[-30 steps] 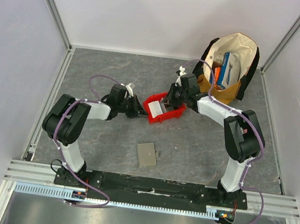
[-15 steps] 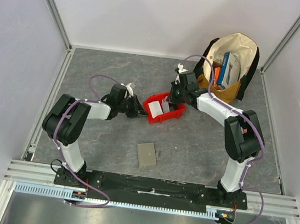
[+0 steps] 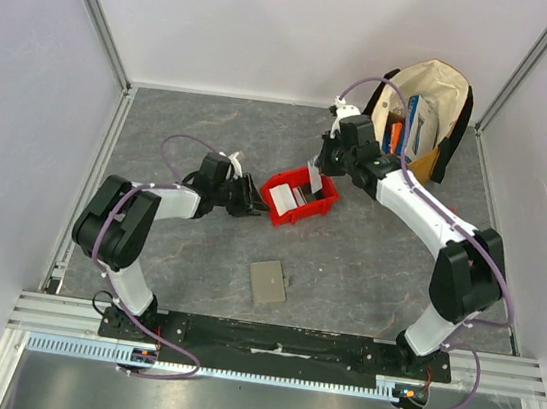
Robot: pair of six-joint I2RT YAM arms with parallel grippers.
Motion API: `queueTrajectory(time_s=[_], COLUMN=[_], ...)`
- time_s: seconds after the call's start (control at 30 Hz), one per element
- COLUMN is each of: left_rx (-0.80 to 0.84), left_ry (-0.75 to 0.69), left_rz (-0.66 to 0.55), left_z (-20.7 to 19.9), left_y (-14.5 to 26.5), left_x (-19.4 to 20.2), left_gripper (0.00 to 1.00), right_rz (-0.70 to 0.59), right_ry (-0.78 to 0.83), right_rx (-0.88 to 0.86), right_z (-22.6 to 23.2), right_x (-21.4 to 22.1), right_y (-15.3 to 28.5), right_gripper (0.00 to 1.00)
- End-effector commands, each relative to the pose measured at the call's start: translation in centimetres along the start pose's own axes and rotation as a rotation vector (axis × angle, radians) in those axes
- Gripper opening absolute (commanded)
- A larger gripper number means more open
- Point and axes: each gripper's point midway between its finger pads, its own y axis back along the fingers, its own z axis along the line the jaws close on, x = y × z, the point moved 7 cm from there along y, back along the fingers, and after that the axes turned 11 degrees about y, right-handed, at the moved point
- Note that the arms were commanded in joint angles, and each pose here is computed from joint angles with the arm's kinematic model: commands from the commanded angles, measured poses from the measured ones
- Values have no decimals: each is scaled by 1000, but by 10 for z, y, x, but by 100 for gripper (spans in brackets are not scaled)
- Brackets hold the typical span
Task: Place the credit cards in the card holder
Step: Pick up the credit card from the storage box.
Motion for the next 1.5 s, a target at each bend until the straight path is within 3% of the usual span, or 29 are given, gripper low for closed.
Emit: queueTrajectory(time_s=[0.0, 0.3, 0.7, 1.1, 1.47], left_rx=[3, -50, -67, -81, -80], left_ry=[-74, -112, -137, -129, -129], left_rz=[-51, -117, -169, -162, -154], left_z=[-10, -11, -11, -7, -8], left_y=[13, 36, 72, 80, 77], left_x=[-6, -5, 13, 21, 19], left_gripper=[45, 50, 50, 51, 50], right_rz=[-67, 73, 182, 259, 300], right_ry=[52, 142, 127, 122, 128], right_rx=[43, 81, 143, 125, 121], right_z=[2, 20, 42, 39, 37], right_x=[-22, 42, 138, 178, 190], right_y=[49, 106, 90, 76, 76], right_gripper=[0, 0, 0, 0, 11])
